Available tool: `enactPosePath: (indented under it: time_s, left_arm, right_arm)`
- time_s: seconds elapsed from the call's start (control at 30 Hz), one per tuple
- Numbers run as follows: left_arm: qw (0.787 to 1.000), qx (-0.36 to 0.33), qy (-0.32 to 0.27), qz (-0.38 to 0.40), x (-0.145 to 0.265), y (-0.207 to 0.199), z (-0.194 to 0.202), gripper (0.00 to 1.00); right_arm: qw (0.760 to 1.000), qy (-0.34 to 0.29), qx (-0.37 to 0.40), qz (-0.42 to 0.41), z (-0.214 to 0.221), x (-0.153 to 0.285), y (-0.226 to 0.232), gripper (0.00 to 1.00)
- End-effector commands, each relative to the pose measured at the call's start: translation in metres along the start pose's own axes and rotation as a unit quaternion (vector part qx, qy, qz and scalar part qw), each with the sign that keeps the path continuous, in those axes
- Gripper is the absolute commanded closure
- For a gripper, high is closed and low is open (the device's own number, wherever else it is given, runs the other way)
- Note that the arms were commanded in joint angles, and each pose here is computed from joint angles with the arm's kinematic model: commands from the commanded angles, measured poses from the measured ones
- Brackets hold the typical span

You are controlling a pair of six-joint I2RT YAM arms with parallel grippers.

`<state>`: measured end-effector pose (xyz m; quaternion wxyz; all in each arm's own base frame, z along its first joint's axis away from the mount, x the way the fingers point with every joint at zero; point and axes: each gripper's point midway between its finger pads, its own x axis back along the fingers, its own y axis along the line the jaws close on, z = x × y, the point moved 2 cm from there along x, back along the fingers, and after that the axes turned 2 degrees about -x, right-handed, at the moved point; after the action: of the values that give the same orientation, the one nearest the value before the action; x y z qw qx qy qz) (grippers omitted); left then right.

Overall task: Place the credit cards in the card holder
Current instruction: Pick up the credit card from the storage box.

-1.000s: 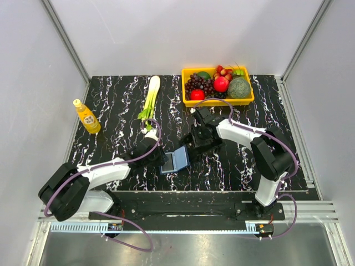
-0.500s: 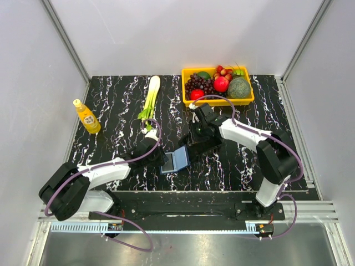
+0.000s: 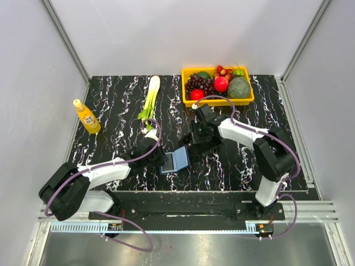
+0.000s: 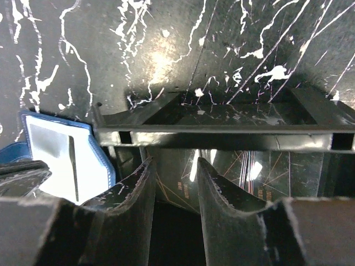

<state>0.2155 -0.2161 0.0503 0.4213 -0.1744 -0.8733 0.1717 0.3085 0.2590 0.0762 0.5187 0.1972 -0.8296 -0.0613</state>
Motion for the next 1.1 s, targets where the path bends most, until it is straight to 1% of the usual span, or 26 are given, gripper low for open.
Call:
enactPosePath:
  time_s: [0.0, 0.2, 0.3, 0.4, 0.67, 0.9, 1.07]
  left_arm:
    - [1.0, -0.003, -0.013, 0.02, -0.001, -0.01, -0.008, 0.87]
    - [1.0, -0.004, -0.013, 0.02, -0.001, -0.01, -0.008, 0.87]
    - [1.0, -0.003, -0.012, 0.02, -0.002, -0.01, -0.007, 0.87]
    - [1.0, -0.003, -0.01, 0.022, -0.003, -0.011, -0.007, 0.87]
    - [1.0, -0.001, -0.008, 0.018, -0.003, -0.009, -0.006, 0.87]
    - [1.0, -0.001, -0.01, 0.013, -0.003, -0.008, -0.006, 0.88]
    - [1.0, 0.0, -0.009, 0.016, -0.003, -0.009, -0.007, 0.88]
  right_arm:
    - [1.0, 0.013, -0.008, 0.01, 0.002, -0.012, -0.004, 0.58]
    - [0.999, 0.025, -0.01, -0.019, 0.007, -0.013, 0.004, 0.61]
    - [0.998, 0.024, -0.007, -0.052, 0.007, -0.009, 0.014, 0.65]
    - [0.997, 0.02, -0.005, -0.08, 0.003, -0.004, 0.024, 0.67]
    - [0.994, 0.01, -0.009, -0.109, -0.002, 0.007, 0.035, 0.73]
    - [0.991, -0.003, -0.012, -0.135, -0.006, 0.022, 0.044, 0.74]
    - [0.99, 0.011, -0.015, -0.143, 0.0, 0.015, 0.045, 0.74]
